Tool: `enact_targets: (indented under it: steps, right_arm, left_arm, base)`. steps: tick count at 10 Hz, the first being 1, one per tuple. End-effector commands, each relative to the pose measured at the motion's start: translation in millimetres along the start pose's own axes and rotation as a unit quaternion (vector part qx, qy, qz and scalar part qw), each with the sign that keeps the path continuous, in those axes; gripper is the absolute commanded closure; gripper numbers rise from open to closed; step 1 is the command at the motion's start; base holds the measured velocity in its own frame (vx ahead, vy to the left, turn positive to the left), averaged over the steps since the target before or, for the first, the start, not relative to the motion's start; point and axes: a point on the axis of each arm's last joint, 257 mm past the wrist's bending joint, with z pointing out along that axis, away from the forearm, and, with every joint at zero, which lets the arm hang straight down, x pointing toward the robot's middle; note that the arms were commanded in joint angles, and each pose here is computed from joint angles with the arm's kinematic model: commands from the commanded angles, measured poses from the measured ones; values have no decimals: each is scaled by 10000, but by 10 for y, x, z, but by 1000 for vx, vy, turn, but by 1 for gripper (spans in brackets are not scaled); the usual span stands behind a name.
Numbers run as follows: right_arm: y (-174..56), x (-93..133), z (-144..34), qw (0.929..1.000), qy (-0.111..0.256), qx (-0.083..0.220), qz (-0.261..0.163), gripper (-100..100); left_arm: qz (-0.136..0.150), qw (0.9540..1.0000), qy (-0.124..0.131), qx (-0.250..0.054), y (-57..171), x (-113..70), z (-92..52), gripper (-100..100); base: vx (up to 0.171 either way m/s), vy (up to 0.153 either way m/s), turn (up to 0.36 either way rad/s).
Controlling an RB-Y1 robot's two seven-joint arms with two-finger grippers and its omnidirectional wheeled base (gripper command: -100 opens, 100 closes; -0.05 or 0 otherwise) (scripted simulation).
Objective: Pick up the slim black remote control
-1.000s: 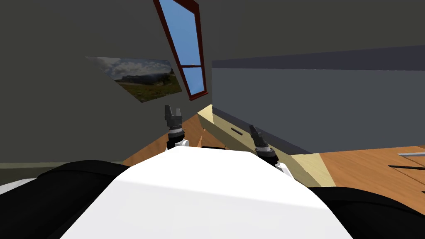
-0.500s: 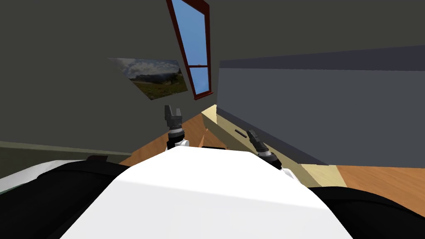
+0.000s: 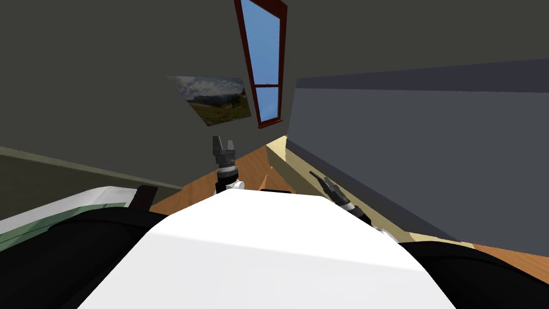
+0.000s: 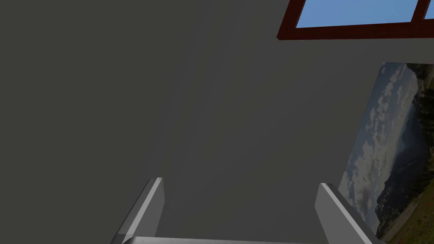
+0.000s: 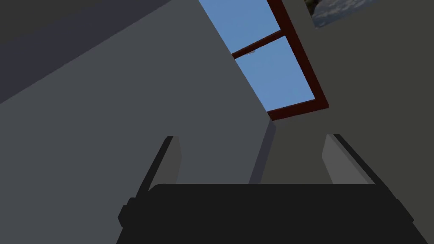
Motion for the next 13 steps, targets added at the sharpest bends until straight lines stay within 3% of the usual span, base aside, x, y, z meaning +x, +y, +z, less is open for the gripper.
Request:
enact_targets:
  steps: [1, 2, 3, 4, 5, 6, 7, 8, 9, 10, 11, 12, 13]
  right_arm:
    - [-76, 168, -58, 9996, 255, 99, -106, -100]
    - [-230, 328, -233, 9979, 559, 291, -134, -100]
    - [-234, 378, -239, 9972, 659, 292, -218, -100]
    - [-383, 537, -429, 9937, 977, 482, -249, -100]
    - [-391, 582, -441, 9926, 1067, 486, -315, -100]
    - [-540, 733, -649, 9875, 1383, 681, -331, -100]
    - [-546, 776, -662, 9859, 1473, 679, -399, -100]
    - [-659, 894, -850, 9798, 1767, 826, -442, -100]
    - [-696, 959, -901, 9773, 1874, 872, -470, -100]
    - [-823, 1087, -1122, 9689, 2188, 1045, -498, -100]
    - [-841, 1128, -1155, 9667, 2267, 1064, -529, -100]
    - [-933, 1220, -1341, 9579, 2548, 1184, -586, -100]
    - [-977, 1283, -1420, 9544, 2647, 1252, -577, -100]
  left_arm:
    - [0, 10000, 0, 0, 0, 0, 0, 0]
    - [1, 10000, 0, -1, 0, -1, 0, 0]
    - [0, 10000, 0, 0, 0, 0, 0, 0]
    - [1, 10000, 0, -1, 0, -1, 0, 0]
    - [0, 10000, 0, 0, 0, 0, 0, 0]
    - [1, 10000, 0, -1, 0, -1, -1, 0]
    - [1, 10000, 0, 0, 0, 0, 0, 0]
    - [1, 10000, 0, -1, 0, -1, -1, 0]
    - [1, 10000, 0, 0, 0, 0, 0, 0]
    - [2, 10000, 0, -1, 0, -1, -1, 0]
    - [1, 10000, 0, -1, 0, -1, 0, 0]
    - [2, 10000, 0, -1, 0, -1, -1, 0]
    - [1, 10000, 0, -1, 0, -1, -1, 0]
  base:
    - [20, 22, 124]
    - [30, 33, 231]
    - [27, 21, 114]
    - [39, 29, 261]
    - [39, 12, 145]
    - [46, 13, 234]
    - [39, 7, 137]
    - [48, 10, 273]
    - [48, 2, 124]
    - [60, -1, 240]
    - [52, -12, 128]
    - [58, -4, 173]
    - [54, -11, 158]
